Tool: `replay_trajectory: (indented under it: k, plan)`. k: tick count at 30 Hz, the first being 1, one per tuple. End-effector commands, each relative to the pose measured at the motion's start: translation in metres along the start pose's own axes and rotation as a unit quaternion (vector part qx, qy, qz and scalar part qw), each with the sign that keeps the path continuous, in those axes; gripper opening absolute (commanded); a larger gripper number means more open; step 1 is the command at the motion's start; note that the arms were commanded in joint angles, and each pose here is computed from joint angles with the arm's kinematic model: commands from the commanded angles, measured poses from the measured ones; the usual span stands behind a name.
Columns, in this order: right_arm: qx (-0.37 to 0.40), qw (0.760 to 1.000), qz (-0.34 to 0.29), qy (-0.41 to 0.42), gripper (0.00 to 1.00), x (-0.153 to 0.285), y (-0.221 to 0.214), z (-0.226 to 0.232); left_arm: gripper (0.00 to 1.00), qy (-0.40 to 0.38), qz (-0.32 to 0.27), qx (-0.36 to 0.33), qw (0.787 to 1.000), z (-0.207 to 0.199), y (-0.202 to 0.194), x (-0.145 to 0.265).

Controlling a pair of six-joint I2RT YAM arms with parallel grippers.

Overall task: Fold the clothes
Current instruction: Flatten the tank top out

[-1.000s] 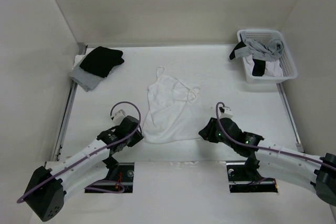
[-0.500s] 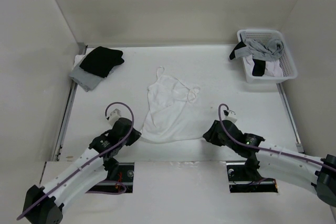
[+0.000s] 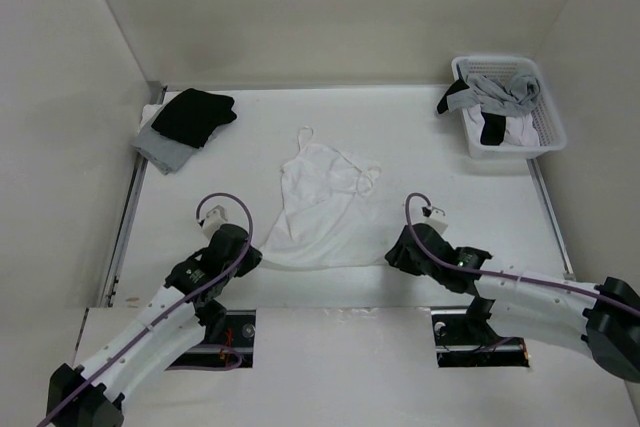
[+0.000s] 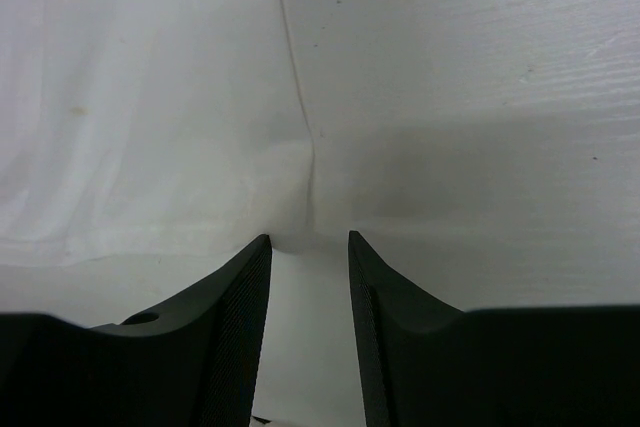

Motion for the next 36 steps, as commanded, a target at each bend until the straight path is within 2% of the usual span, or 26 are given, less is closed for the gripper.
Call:
replay_trajectory:
  k: [1, 6, 12, 19, 22, 25, 27, 29, 31, 33, 36]
  plan:
    - [-0.029, 0.998, -0.012, 0.051, 0.42, 0.001, 0.01, 0.023, 0.02, -0.024, -0.02, -0.002, 1.0, -0.01, 0.015, 0.007]
    - [-0.036, 0.996, -0.003, 0.086, 0.42, 0.003, 0.013, 0.032, 0.02, -0.024, -0.014, 0.003, 1.0, -0.008, 0.013, 0.005]
    - [-0.034, 0.998, 0.002, 0.062, 0.43, -0.007, 0.01, 0.021, 0.02, -0.025, -0.015, 0.006, 1.0, -0.007, 0.014, 0.005]
    - [-0.028, 0.999, 0.02, 0.042, 0.34, -0.012, 0.003, 0.014, 0.02, -0.025, -0.017, 0.007, 1.0, -0.008, 0.015, 0.005]
    - [-0.024, 0.999, 0.032, 0.035, 0.25, -0.014, -0.001, 0.012, 0.02, -0.026, -0.017, 0.008, 0.999, -0.008, 0.015, 0.005]
    - [-0.026, 0.998, 0.036, 0.045, 0.07, -0.013, -0.001, 0.017, 0.02, -0.027, -0.022, 0.009, 0.999, -0.008, 0.016, 0.006]
    - [-0.03, 0.997, 0.027, 0.065, 0.02, -0.007, 0.005, 0.027, 0.01, -0.035, -0.033, 0.009, 0.999, -0.012, 0.023, 0.009]
    - [-0.03, 0.994, 0.013, 0.106, 0.0, 0.012, 0.015, 0.048, 0.0, -0.058, -0.077, 0.004, 0.995, -0.026, 0.05, 0.025]
    - [-0.017, 0.988, -0.016, 0.152, 0.0, 0.044, 0.034, 0.074, 0.0, -0.086, -0.147, -0.002, 0.985, -0.047, 0.093, 0.056]
    - [-0.002, 0.98, -0.058, 0.19, 0.0, 0.087, 0.06, 0.098, 0.0, -0.105, -0.236, -0.005, 0.966, -0.064, 0.142, 0.101]
    - [0.023, 0.961, -0.122, 0.246, 0.0, 0.161, 0.1, 0.135, 0.0, -0.154, -0.346, 0.014, 0.925, -0.086, 0.198, 0.177]
Point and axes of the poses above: each gripper's point midway between its finger pads, its own x axis back along the fingers, its own z axis along the line the jaws close on, y = z × x, the point moved 4 cm from there along x, back along the fingers, and after that the axes turned 12 degrees about -x, right-handed, at the moved point
